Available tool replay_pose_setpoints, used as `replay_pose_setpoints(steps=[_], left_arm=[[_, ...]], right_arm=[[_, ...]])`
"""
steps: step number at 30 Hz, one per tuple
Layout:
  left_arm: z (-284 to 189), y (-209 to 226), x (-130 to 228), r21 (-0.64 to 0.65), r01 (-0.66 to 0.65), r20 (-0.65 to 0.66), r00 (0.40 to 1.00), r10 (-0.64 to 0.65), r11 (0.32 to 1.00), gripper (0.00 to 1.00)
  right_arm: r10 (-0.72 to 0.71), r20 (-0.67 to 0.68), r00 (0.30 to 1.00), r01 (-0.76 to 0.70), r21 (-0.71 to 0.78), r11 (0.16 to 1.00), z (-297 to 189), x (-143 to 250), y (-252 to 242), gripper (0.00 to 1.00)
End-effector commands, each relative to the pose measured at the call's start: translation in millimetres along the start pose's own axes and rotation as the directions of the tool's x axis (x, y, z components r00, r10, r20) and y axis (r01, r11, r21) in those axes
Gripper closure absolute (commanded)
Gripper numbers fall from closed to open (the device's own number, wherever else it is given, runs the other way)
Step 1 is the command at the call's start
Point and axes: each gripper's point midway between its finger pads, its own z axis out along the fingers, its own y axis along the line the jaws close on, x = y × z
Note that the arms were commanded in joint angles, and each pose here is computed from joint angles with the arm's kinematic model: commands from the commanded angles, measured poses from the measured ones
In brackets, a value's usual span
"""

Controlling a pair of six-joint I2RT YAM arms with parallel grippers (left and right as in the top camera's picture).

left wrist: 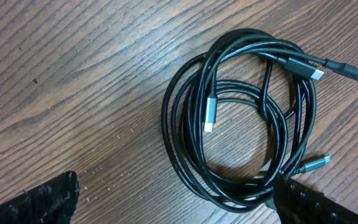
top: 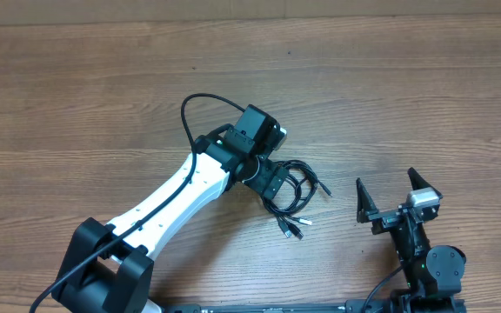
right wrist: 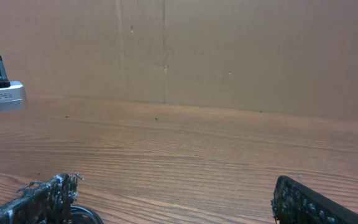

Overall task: Untangle cables
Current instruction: 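Lower the open left gripper onto the cable bundle and close it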

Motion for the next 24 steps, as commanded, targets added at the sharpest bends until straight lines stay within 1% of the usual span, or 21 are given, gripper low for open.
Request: replay_pose_setpoints(steps=[1, 14, 18, 20, 21, 22, 23, 24], left_arm=[[-4.1, -4.9, -8.5, 0.018, -0.025, 0.018, 1.0, 0.024, 1.0, 0.0], [-4.2, -4.1, -11.4, 0.016, -0.024, 0.03, 0.999, 0.024, 1.0, 0.01], [-3.7, -8.8, -7.2, 0.042, -0.023, 0.013, 1.0, 0.023, 0.999, 0.0], [-3.7, -7.6, -1.8, 0.037, -0.011, -0.009, 1.0, 0.011, 0.999, 0.05], [-3.6, -6.8, 0.1, 0.032, 0.001, -0.018, 1.0, 0.0, 0.999, 0.05], [-3.1, -6.4, 0.9, 0.03, 0.011, -0.022, 1.0, -0.01, 0.999, 0.04], [-2.3, -6.3, 1.4, 0.03, 0.021, -0.025, 0.999, -0.02, 0.999, 0.0], [-1.0, -6.3, 1.8, 0.03, 0.03, -0.028, 0.999, -0.029, 0.999, 0.0]], right_arm=[[0.003, -0.006, 1.0, -0.003, -0.003, 1.0, 0.7, 4.0, 0.8, 0.0], [0.003, -0.006, 1.0, -0.003, -0.003, 1.0, 0.7, 4.0, 0.8, 0.0], [0.003, -0.006, 1.0, -0.003, -0.003, 1.0, 0.7, 4.0, 0.8, 0.0], [0.003, -0.006, 1.0, -0.003, -0.003, 1.0, 0.7, 4.0, 0.8, 0.0], [0.003, -0.006, 1.0, -0.003, -0.003, 1.0, 0.7, 4.0, 0.8, 0.0], [0.003, -0.006, 1.0, -0.003, -0.003, 1.0, 0.7, 4.0, 0.8, 0.0], [0.003, -0.006, 1.0, -0.003, -0.003, 1.0, 0.7, 4.0, 0.8, 0.0], [0.003, -0.006, 1.0, -0.003, -0.003, 1.0, 0.7, 4.0, 0.8, 0.0]])
